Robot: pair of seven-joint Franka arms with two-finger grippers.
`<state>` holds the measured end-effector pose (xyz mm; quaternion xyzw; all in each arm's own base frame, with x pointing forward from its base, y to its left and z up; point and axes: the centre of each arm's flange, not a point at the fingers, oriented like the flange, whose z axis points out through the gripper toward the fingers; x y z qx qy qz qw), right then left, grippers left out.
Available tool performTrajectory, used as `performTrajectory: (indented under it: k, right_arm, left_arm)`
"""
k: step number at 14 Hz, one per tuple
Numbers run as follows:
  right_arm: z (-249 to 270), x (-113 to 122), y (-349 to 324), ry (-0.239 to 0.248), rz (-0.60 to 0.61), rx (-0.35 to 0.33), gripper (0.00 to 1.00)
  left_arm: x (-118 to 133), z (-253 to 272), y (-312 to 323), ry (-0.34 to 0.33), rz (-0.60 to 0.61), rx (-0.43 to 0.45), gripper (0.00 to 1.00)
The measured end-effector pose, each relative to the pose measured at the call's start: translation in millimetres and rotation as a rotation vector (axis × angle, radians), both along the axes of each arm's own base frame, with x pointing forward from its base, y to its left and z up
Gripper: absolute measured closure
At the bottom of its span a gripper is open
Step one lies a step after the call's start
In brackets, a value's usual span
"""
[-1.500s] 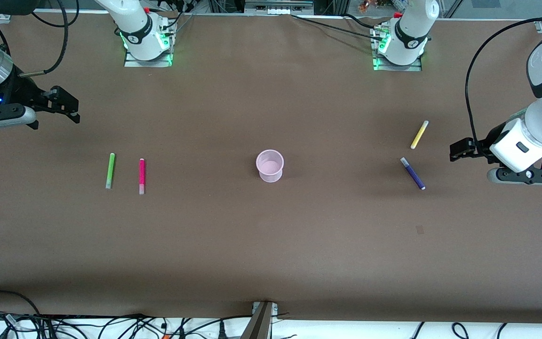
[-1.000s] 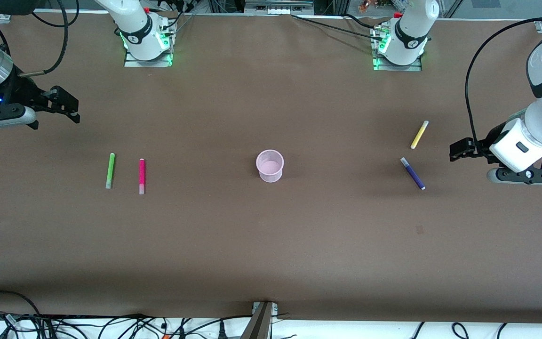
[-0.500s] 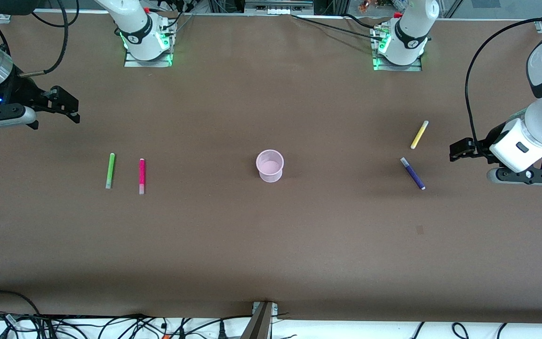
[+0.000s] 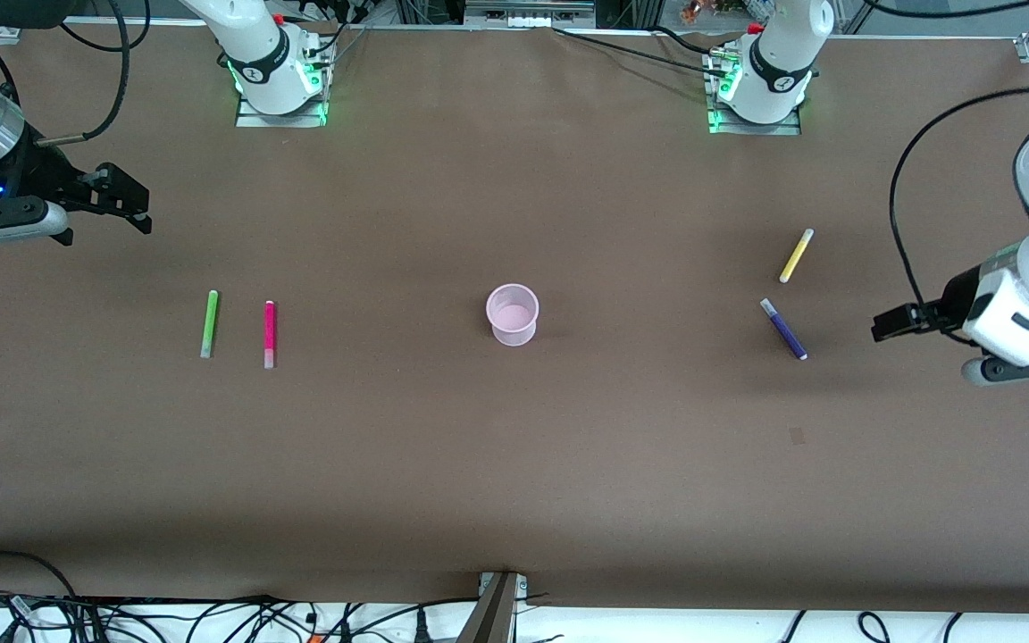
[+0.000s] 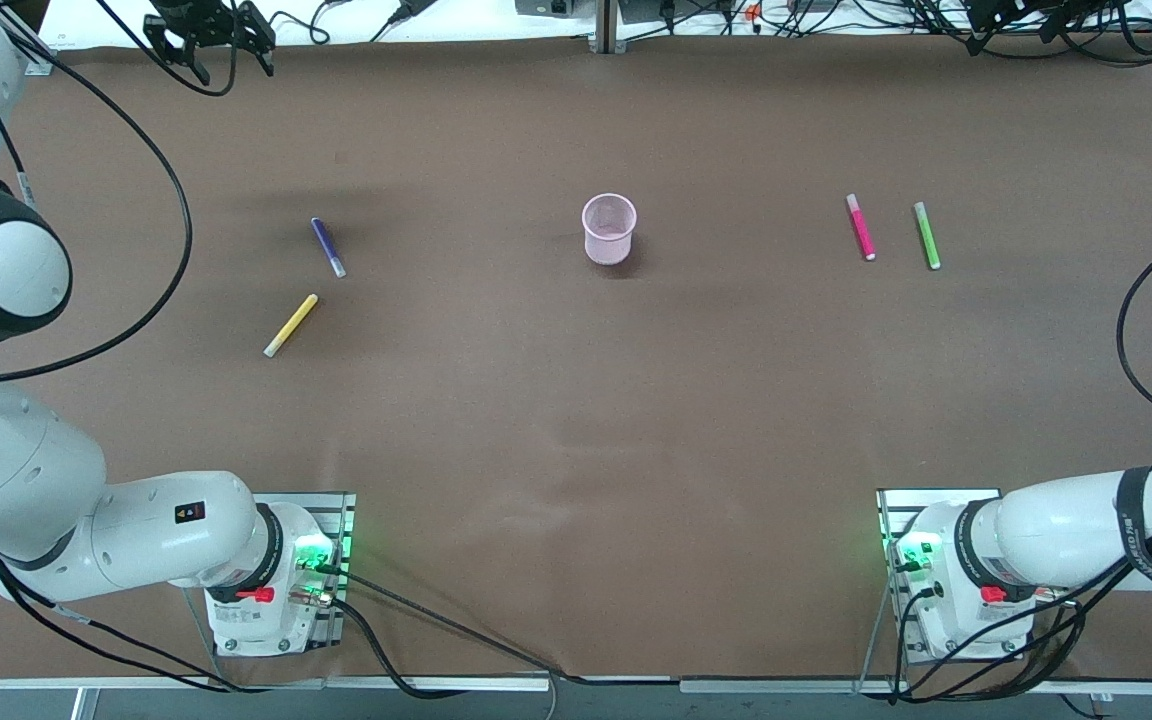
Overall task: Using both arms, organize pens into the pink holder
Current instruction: 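Move the left gripper toward the purple marker, then lower the left gripper and grasp the purple marker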
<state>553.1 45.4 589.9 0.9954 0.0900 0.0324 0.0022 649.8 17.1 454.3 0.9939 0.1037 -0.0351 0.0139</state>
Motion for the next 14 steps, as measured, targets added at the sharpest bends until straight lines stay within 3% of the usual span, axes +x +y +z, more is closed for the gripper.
performTrajectory:
  k: [4,7,10,14]
  right_arm:
    - [0.0,0.1,0.0,0.0,0.0,0.0,0.0]
    - [0.0,0.2,0.0,0.0,0.0,0.0,0.0]
    - [0.0,0.3,0.0,0.0,0.0,0.0,0.0]
    - [0.0,0.3,-0.3,0.0,-0.001,0.0,0.0]
  left_arm:
    - [8.4,-75.1,4.8,0.073,0.115,-0.011,0.0]
    - [-4.5,-131.4,3.7,0.099,0.236,-0.003,0.0]
    - [-24.2,-178.8,-1.6,0.085,0.332,0.002,0.0]
    - [-44.7,-218.6,-4.3,0.064,0.371,-0.003,0.0]
